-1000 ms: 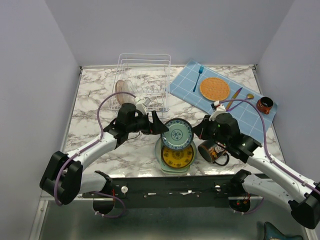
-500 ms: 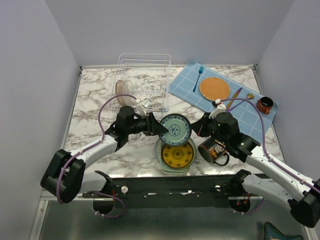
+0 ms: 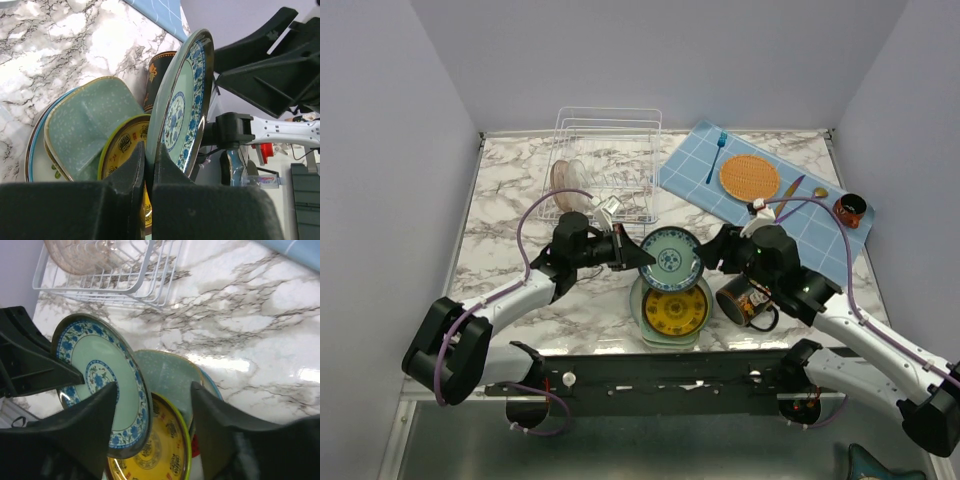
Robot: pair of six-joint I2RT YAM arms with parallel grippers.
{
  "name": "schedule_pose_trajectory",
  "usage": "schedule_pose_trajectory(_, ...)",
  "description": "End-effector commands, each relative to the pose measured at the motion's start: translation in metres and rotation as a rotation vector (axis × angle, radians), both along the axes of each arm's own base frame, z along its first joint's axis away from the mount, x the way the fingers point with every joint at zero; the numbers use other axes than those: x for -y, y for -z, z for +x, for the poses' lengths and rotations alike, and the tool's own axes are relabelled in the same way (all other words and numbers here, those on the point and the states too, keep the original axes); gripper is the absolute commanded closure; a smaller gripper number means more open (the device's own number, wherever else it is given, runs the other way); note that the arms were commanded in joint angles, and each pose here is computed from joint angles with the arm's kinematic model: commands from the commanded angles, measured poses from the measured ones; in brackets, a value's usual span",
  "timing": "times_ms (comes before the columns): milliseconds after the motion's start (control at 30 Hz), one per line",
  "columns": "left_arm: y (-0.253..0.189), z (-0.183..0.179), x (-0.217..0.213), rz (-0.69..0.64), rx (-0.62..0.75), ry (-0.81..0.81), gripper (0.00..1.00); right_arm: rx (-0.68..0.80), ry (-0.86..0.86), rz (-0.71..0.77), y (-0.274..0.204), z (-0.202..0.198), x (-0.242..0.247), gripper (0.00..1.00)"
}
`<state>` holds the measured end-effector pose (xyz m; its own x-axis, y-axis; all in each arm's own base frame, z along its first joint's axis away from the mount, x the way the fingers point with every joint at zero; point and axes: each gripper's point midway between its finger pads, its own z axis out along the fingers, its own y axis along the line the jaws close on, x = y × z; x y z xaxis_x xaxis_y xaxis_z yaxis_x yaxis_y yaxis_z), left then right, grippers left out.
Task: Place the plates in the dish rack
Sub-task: Insert the plate into the dish rack.
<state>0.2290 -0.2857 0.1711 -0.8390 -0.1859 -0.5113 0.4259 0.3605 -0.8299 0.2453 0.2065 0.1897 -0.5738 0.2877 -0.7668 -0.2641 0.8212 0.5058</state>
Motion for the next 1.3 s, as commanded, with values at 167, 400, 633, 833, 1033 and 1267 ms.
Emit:
schedule_pose_trajectory(167, -0.024, 0.029, -0.011, 0.110, 0.137, -0.082, 1.00, 0.213, 0.346, 0.002, -0.074, 0.003, 0.081, 0.19)
schedule_pose_trajectory(400, -0.069, 0.115, -0.053, 0.392, 0.299, -0.405, 1.00, 0.263, 0.349, -0.011, -0.088, -0.008, 0.094, 0.19)
schedule_pose_trajectory(633, -0.154, 0.195, -0.119, 0.648, 0.457, -0.728, 1.00, 0.200, 0.300, -0.018, -0.068, -0.013, 0.085, 0.19)
schedule_pose_trajectory(833, -0.160, 0.214, -0.177, 1.011, 0.446, -0.877, 1.00, 0.170, 0.276, -0.048, -0.057, -0.010, 0.078, 0.19)
schedule_pose_trajectory(1033, -0.140, 0.215, -0.195, 1.151, 0.415, -0.894, 1.00, 0.153, 0.275, -0.069, -0.053, -0.005, 0.075, 0.19)
schedule_pose_trajectory(1267, -0.107, 0.216, -0.201, 1.249, 0.366, -0.864, 1.00, 0.131, 0.263, -0.081, -0.045, -0.005, 0.072, 0.19)
